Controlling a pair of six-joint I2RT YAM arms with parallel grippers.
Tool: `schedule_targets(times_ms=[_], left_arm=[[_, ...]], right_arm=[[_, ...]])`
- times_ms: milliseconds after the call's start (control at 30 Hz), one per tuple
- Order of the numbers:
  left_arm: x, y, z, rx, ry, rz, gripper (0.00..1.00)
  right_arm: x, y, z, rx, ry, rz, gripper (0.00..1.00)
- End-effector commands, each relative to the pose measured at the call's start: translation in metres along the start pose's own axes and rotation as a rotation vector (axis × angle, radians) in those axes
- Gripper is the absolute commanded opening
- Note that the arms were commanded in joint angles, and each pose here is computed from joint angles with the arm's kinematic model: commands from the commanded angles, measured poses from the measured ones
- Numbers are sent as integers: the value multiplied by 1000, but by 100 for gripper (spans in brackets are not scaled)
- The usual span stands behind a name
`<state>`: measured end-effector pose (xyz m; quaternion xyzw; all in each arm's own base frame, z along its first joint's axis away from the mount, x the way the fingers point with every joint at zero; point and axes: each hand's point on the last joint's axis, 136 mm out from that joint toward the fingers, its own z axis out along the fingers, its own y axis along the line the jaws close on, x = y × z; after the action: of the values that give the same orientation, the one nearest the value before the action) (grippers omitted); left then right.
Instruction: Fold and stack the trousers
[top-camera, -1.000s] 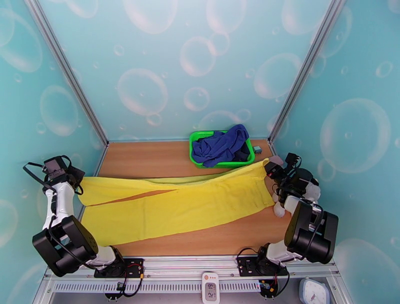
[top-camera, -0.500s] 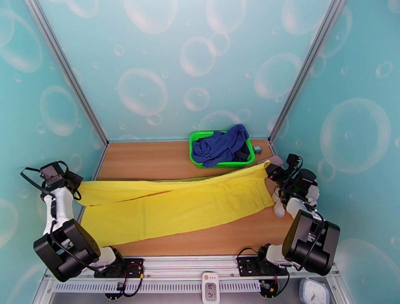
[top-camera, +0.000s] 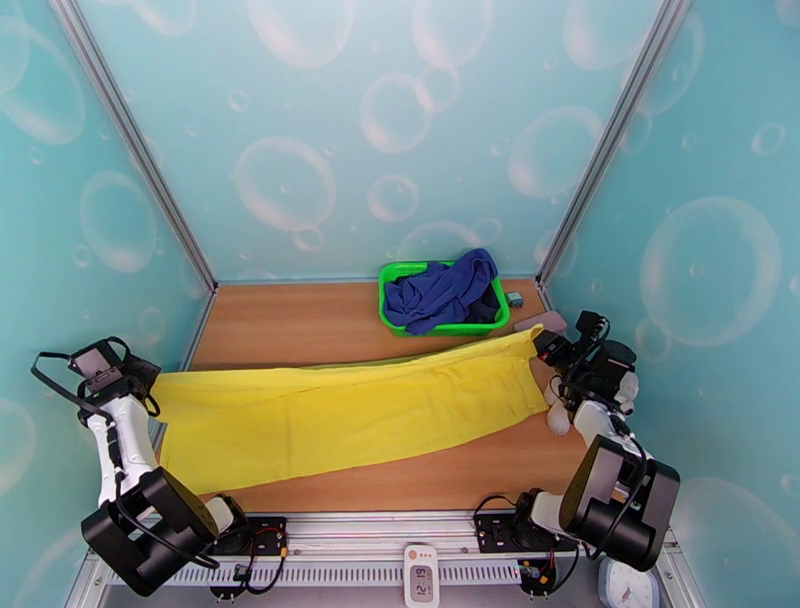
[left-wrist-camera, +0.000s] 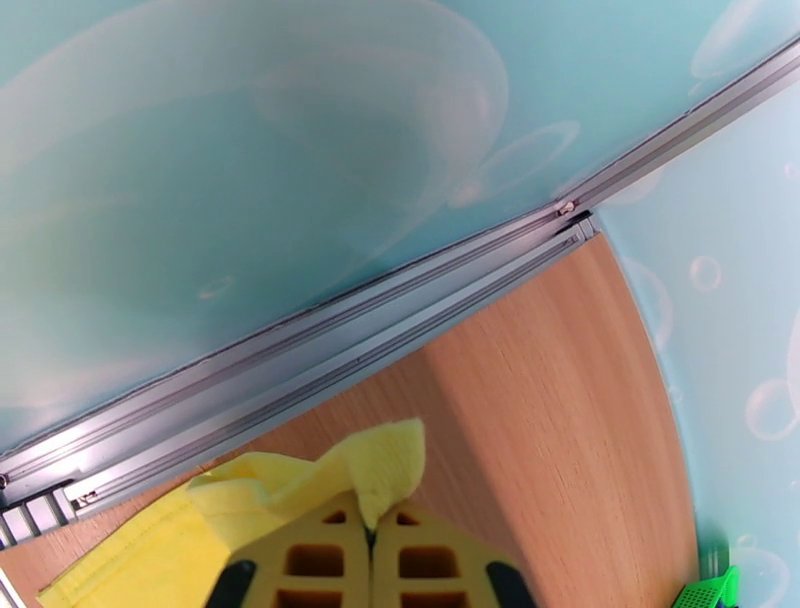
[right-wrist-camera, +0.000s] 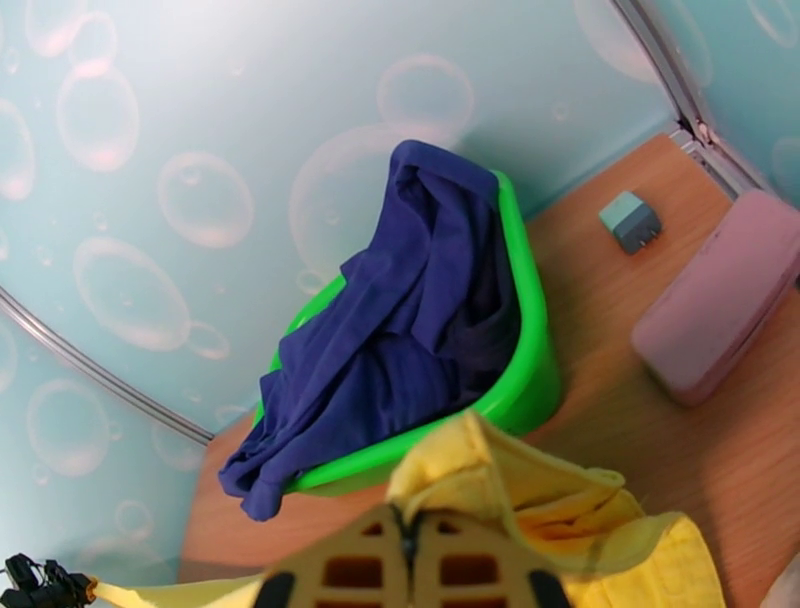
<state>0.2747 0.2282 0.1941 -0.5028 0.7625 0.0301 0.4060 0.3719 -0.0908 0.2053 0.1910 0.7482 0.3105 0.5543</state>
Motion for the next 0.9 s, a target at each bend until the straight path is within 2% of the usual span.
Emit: schedule_targets(times_ms=[0, 167, 433, 633, 767, 833, 867], left_arm=[[2, 5, -4, 11, -34, -12, 0], [31, 9, -3, 73, 22, -49, 0], [54, 18, -8, 157, 73, -169, 0], [54, 15, -18, 215, 43, -207, 0], [52, 19, -28, 205, 12, -225, 0], [53, 29, -33, 168, -12, -252, 0], [53, 33, -35, 159, -28, -258, 3]], right_arm=[[-1, -11, -7, 38, -23, -17, 0], [4, -15, -11, 29, -25, -3, 0], [4, -16, -22, 70, -65, -14, 3], [0, -13, -40, 124, -153, -46, 4], [-7, -15, -57, 170, -235, -52, 8], [-10, -17, -64, 192, -263, -50, 12], [-12, -18, -67, 202, -272, -45, 18]])
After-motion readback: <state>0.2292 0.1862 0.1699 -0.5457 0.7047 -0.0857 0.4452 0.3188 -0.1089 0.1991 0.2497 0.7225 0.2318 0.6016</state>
